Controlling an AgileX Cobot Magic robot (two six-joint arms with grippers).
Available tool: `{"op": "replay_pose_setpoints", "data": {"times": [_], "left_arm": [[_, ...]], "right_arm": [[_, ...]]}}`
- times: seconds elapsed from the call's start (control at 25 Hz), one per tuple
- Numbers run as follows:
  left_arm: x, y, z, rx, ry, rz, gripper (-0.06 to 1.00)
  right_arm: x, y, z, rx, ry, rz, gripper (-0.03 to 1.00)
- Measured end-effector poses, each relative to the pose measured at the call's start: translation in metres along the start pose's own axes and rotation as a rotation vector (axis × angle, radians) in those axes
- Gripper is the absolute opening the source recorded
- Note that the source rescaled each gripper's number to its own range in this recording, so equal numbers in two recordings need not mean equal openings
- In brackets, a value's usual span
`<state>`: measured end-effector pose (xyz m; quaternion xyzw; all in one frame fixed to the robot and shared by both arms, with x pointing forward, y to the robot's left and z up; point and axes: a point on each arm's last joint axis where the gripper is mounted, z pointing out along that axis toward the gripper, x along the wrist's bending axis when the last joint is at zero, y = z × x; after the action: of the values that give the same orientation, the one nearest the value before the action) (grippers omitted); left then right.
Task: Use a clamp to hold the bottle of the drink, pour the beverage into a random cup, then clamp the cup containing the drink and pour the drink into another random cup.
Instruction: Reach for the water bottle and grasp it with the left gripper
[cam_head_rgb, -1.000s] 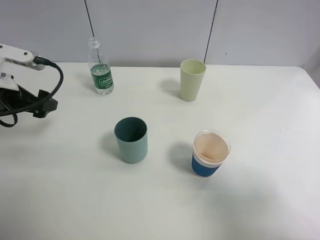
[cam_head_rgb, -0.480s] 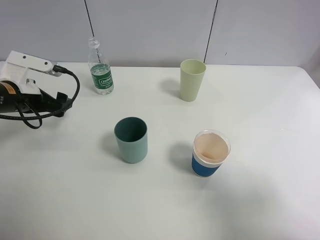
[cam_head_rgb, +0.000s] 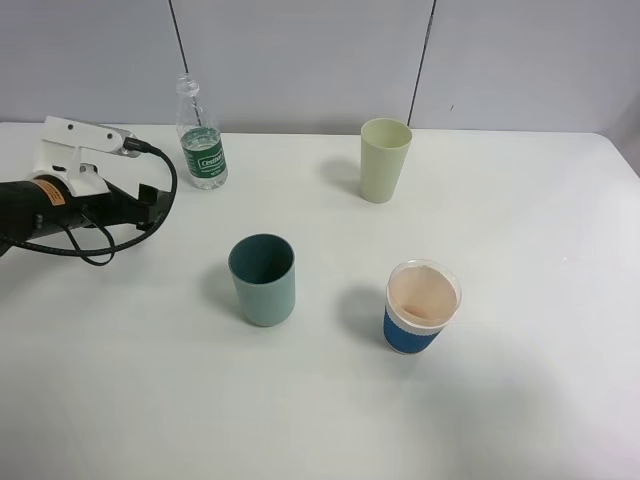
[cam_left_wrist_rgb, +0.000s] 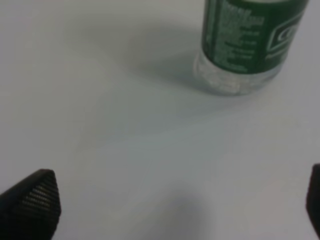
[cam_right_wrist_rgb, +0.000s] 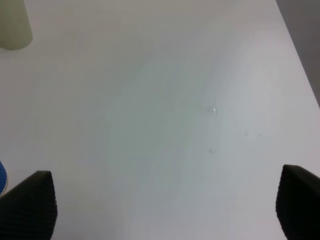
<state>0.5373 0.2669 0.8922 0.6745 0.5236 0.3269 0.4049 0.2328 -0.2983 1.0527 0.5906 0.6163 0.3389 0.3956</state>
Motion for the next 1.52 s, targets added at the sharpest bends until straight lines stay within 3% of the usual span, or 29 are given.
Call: {"op": "replay_pose_setpoints", "data": {"times": [0.48, 0.88, 1.52], "left_arm": [[-0.002, 0.007, 0.042, -0.073, -0.083, 0.069, 1.0], [0.0, 0.005, 0.067, -0.134, -0.097, 0.061, 1.0], [-0.018, 0.01, 0.109, -0.228, -0.166, 0.01, 1.0]], "right_arm": [[0.0, 0.0, 0.0, 0.0, 0.0, 0.0, 0.67], [0.0, 0.0, 0.0, 0.0, 0.0, 0.0, 0.67], [0.0, 0.0, 0.0, 0.0, 0.0, 0.0, 0.67]]}}
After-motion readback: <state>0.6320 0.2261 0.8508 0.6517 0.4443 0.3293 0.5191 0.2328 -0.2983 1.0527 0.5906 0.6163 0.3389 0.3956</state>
